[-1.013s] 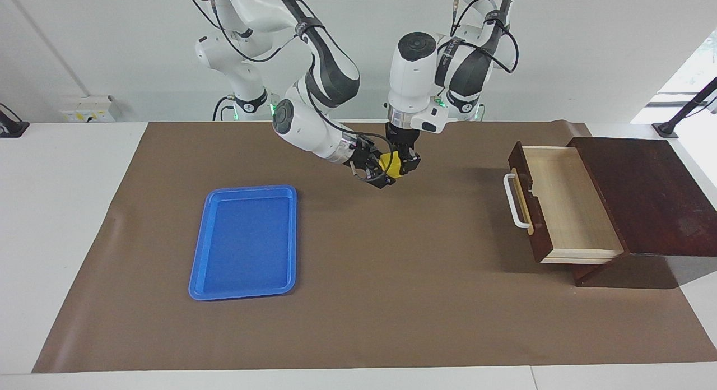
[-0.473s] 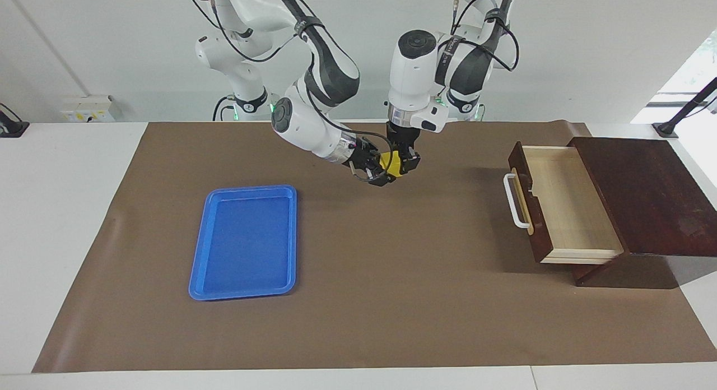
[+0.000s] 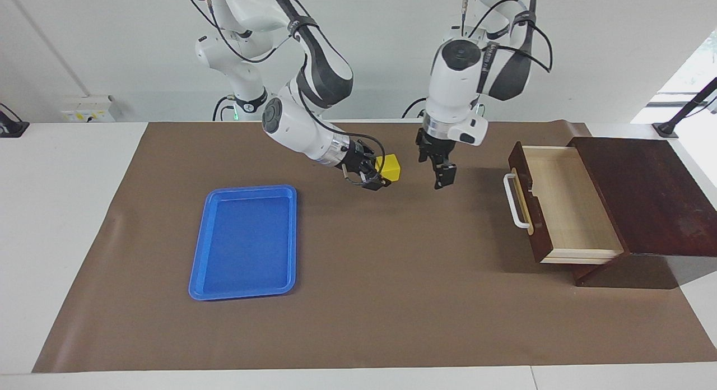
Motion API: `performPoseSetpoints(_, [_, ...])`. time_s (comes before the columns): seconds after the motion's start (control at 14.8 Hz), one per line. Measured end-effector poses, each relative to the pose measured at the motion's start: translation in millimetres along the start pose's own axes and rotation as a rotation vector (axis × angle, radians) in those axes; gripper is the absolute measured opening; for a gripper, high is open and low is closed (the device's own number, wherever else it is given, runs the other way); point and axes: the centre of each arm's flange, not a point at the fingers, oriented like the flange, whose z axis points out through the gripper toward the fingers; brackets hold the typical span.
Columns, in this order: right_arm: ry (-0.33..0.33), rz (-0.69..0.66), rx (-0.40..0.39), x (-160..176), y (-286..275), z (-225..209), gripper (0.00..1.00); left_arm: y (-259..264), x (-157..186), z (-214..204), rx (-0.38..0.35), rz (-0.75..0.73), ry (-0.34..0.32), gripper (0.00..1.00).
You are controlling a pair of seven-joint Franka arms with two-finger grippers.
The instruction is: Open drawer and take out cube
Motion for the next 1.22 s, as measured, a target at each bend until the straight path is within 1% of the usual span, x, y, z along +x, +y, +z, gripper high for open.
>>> performPoseSetpoints(0.14, [-0.001, 0.037, 0.024, 23, -13, -24, 0.56, 29, 53, 9, 0.014, 0.090, 0.011, 1.00])
performPoseSetpoints(0.27, [0.009, 0.070, 0.065, 61, -28, -60, 0.56, 49, 100, 20, 0.023, 0.141, 0.015, 1.00])
performPoseSetpoints(0.34, [0.014, 0.087, 0.089, 85, -35, -81, 0.56, 59, 124, 24, 0.013, 0.155, 0.011, 1.00])
performPoseSetpoints(0.41, [0.027, 0.101, 0.109, 109, -40, -102, 0.56, 68, 145, 27, 0.002, 0.172, 0.008, 1.00])
performPoseSetpoints(0.54, [0.074, 0.116, 0.123, 150, -44, -133, 0.56, 80, 183, 30, -0.005, 0.243, 0.007, 1.00])
performPoseSetpoints(0.68, [0.105, 0.122, 0.122, 183, -45, -143, 0.56, 84, 201, 28, -0.009, 0.334, 0.015, 1.00])
performPoseSetpoints(0.88, [0.118, 0.121, 0.114, 239, -44, -149, 0.56, 92, 232, 26, -0.015, 0.376, 0.022, 1.00])
performPoseSetpoints(0.95, [0.119, 0.111, 0.108, 259, -40, -152, 0.56, 96, 252, 26, -0.022, 0.396, 0.034, 1.00])
performPoseSetpoints(1.08, [0.130, 0.106, 0.097, 292, -31, -160, 0.56, 103, 304, 26, -0.028, 0.417, 0.053, 1.00])
performPoseSetpoints(1.15, [0.133, 0.113, 0.094, 306, -26, -163, 0.56, 104, 328, 26, -0.031, 0.416, 0.052, 1.00])
performPoseSetpoints(1.22, [0.132, 0.115, 0.090, 317, -20, -163, 0.56, 103, 335, 25, -0.032, 0.410, 0.038, 1.00])
